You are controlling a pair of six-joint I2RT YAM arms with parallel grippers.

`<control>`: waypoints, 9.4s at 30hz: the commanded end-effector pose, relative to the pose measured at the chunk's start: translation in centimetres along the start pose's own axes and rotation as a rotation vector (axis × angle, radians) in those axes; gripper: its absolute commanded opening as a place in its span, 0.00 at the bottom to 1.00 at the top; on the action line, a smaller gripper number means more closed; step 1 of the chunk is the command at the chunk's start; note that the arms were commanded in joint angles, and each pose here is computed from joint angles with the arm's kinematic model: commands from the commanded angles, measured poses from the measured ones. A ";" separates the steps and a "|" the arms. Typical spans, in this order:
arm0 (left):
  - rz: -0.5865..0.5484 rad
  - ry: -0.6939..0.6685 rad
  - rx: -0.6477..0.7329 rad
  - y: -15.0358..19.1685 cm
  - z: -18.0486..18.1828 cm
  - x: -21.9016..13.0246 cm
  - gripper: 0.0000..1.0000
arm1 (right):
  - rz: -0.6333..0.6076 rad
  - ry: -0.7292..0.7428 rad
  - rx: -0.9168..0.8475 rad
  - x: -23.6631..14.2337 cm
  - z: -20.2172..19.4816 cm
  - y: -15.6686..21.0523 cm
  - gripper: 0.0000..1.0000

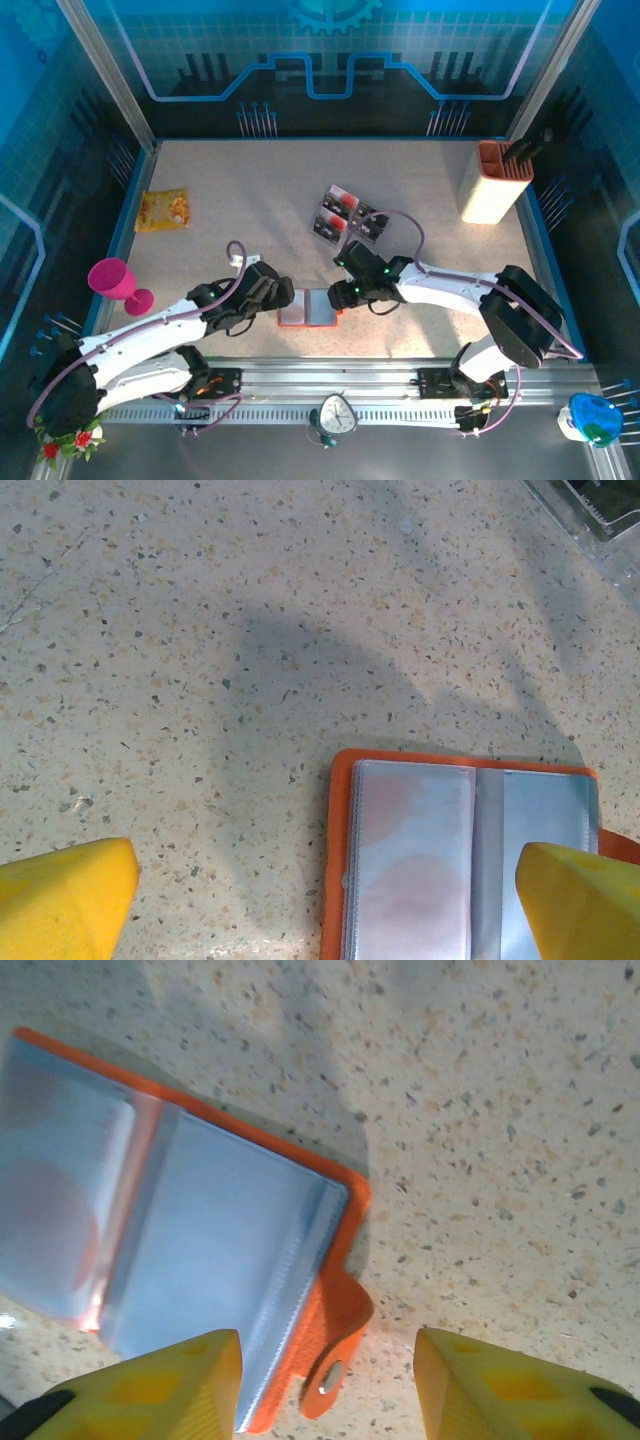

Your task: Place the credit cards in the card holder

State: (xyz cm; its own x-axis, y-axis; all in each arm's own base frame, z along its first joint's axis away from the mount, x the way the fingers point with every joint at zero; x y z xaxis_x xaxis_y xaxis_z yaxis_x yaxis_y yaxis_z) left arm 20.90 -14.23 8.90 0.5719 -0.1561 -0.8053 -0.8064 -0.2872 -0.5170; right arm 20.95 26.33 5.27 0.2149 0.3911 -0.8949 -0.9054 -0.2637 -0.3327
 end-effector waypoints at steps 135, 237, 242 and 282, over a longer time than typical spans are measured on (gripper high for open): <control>-0.004 -0.033 0.117 -1.7 -2.2 1.3 0.99 | -0.253 0.028 -0.304 -9.0 3.3 -18.5 0.00; 0.245 -0.210 0.293 6.1 -0.1 6.0 0.99 | -0.423 -0.313 0.388 -0.2 -0.9 0.1 0.00; 0.245 -0.209 0.293 6.1 -0.1 6.1 0.99 | -0.412 -0.320 0.380 0.2 -0.3 0.1 0.00; 0.246 -0.205 0.291 6.4 0.1 6.3 0.99 | -0.331 -0.200 0.433 0.3 -1.1 1.3 0.00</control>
State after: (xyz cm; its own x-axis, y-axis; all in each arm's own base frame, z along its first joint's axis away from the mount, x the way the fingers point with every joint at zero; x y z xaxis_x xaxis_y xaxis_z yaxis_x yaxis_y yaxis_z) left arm 20.73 -18.38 2.25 0.3924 -0.0449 -0.9187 -0.9198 -0.0137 -0.3922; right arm 20.29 25.16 4.07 0.4690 0.5834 -0.6631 -0.8819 0.2680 -0.3880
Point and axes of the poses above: each hand's point on the last joint's axis, 136 mm out from that joint toward the fingers, its own x axis out along the fingers, its own z axis along the line the jaws close on, y = z × x, the point moved 1 cm from there along -x, back along the fingers
